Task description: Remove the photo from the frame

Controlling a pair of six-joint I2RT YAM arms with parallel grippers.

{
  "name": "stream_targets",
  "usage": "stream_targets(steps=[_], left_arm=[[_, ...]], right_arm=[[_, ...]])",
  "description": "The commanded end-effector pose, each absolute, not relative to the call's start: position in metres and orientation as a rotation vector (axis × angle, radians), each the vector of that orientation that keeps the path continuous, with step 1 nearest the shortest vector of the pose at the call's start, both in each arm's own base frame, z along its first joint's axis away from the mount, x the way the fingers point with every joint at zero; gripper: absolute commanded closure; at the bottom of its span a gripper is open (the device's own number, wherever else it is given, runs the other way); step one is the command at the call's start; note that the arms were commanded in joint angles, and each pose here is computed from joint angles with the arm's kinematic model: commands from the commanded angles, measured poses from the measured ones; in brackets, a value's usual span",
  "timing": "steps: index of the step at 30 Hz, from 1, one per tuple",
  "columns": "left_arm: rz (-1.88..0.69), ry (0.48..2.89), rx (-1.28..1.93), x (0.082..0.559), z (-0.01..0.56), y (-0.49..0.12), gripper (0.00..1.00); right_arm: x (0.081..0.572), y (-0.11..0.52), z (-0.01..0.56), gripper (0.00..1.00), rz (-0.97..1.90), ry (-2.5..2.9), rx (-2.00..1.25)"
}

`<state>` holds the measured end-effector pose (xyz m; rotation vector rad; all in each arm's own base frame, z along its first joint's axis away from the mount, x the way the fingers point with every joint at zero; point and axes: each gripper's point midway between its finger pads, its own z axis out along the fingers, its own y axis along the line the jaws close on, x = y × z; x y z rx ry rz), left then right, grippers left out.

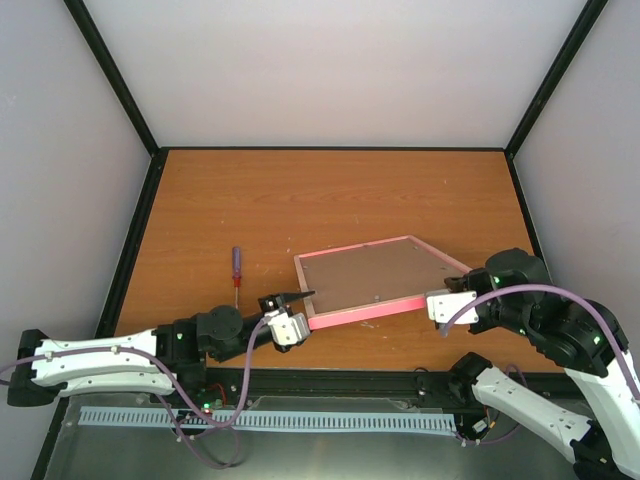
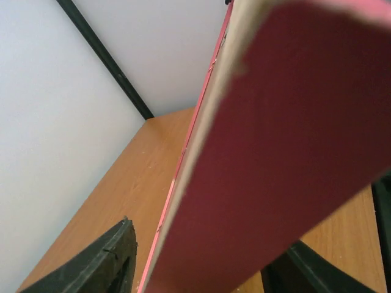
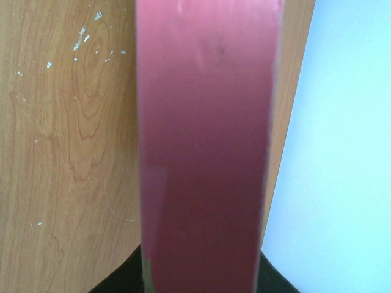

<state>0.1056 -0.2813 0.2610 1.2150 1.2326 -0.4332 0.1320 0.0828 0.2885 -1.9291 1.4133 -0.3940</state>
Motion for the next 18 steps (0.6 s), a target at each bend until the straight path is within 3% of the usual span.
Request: stream_targets(steps=[1,7,13,18], left_arm=[[-0.482,1.188,1.175,0.101,0.277,-0.28,0.47],[-0.494,1.176,1.145,0.101,0.285,-0.273,0.56],[-0.498,1.154,1.174,0.098,0.285,-0.281,0.58],[-0.524,1.135,1.212,0.094,0.288,-0.296,0.71]], right_arm=[[0.132,0.097,0.328,0.97,-0.346,1.316,-1.772],[0.131,0.099,0.329,0.97,-0.327,1.307,-1.764],[0.129,0.102,0.331,0.97,-0.295,1.305,-1.755],[0.128,0.106,0.335,0.97,-0.263,1.312,-1.745]])
